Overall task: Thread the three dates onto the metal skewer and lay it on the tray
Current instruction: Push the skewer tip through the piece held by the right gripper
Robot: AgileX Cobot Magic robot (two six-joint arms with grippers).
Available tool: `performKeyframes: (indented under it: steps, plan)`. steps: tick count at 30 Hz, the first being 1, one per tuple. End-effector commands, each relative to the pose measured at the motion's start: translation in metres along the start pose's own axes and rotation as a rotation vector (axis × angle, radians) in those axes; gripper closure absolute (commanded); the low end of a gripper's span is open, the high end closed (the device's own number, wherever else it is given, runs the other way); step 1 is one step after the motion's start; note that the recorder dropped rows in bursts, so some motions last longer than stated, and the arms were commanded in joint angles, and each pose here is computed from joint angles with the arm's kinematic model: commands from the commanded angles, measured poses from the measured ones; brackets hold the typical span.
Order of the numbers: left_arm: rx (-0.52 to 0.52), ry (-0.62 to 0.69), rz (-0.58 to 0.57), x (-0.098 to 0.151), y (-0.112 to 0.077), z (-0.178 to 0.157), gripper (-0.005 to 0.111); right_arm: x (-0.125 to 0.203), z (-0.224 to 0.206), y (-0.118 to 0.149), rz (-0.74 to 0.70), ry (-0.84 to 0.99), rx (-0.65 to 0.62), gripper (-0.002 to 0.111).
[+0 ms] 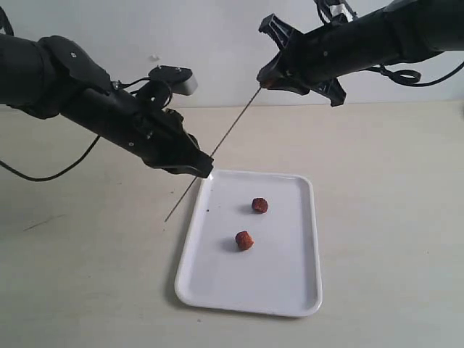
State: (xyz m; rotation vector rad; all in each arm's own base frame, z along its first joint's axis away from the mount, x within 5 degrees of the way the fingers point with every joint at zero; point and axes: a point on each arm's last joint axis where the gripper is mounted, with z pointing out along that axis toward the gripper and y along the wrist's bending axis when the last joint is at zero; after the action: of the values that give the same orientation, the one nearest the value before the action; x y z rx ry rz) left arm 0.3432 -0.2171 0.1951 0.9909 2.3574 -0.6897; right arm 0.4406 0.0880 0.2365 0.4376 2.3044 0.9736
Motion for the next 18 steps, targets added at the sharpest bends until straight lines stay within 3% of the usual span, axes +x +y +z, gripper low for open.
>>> performKeyframes:
  steps: [1, 7, 18]
  plan:
    - [-0.076, -0.127, -0.009, -0.017, -0.005, 0.002, 0.107, 0.005, -0.002, 0.004, -0.032, 0.052, -0.019, 0.088]
    - [-0.078, -0.182, 0.008, -0.033, -0.014, 0.010, 0.107, 0.006, -0.002, 0.004, -0.050, 0.062, -0.023, 0.088]
    - [-0.139, -0.248, -0.034, -0.045, -0.002, 0.023, 0.107, 0.007, -0.002, 0.005, -0.095, 0.073, -0.029, 0.088]
